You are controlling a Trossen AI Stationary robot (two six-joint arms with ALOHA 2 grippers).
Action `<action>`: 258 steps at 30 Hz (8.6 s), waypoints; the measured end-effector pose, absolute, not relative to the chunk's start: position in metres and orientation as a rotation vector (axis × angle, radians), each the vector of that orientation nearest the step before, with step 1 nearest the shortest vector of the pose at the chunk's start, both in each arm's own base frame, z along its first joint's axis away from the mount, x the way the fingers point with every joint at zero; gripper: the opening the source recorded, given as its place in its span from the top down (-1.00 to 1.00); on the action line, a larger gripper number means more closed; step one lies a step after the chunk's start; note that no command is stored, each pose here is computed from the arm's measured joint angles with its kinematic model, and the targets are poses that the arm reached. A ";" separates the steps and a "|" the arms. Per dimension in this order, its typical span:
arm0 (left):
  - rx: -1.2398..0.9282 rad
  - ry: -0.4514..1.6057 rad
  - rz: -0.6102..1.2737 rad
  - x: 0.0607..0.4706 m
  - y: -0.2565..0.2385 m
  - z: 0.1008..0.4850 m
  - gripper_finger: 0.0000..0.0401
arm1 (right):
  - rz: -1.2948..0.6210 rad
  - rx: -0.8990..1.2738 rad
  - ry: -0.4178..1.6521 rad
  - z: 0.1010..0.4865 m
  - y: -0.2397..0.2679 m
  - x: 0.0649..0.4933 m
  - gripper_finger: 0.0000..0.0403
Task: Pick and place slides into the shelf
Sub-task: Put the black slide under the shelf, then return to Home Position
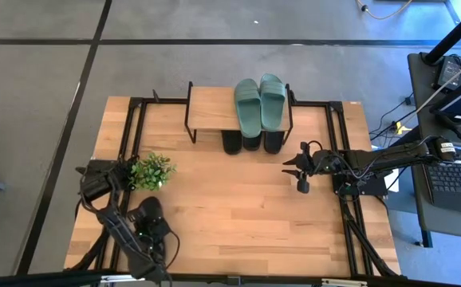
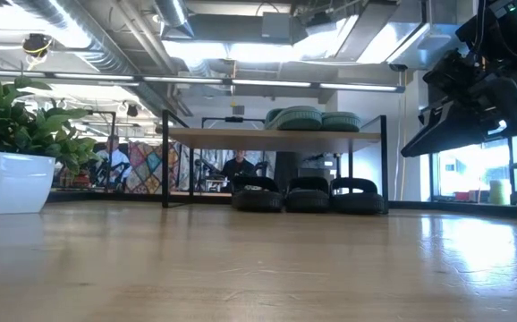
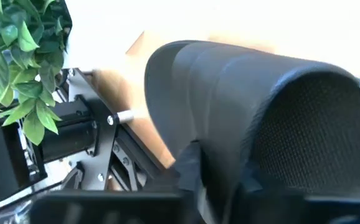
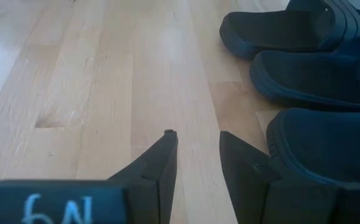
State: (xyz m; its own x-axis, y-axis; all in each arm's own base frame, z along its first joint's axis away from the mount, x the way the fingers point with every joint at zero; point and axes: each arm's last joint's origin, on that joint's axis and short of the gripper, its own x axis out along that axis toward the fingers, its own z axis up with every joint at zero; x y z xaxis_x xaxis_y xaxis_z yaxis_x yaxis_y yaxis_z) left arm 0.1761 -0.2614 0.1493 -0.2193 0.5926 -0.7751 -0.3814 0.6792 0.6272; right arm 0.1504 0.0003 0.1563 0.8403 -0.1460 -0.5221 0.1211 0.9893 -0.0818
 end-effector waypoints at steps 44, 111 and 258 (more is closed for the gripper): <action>0.494 1.386 0.886 0.354 -0.050 0.240 0.98 | -0.179 -0.069 0.512 0.160 -0.001 0.152 0.40; 0.373 1.399 0.887 0.354 0.044 0.144 0.46 | -0.185 -0.043 0.527 0.159 -0.001 0.152 0.40; -0.048 0.043 0.195 0.111 0.011 0.205 0.04 | -0.183 0.029 0.101 0.163 -0.003 0.103 0.40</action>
State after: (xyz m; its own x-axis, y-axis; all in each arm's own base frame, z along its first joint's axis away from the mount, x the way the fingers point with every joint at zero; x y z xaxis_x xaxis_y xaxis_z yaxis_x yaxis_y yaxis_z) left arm 0.1109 0.0108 0.2048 0.9801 0.1925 -0.0475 -0.1946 0.9799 -0.0435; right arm 0.1029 -0.0026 0.1635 0.9782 -0.1806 -0.1029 0.1836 0.9828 0.0200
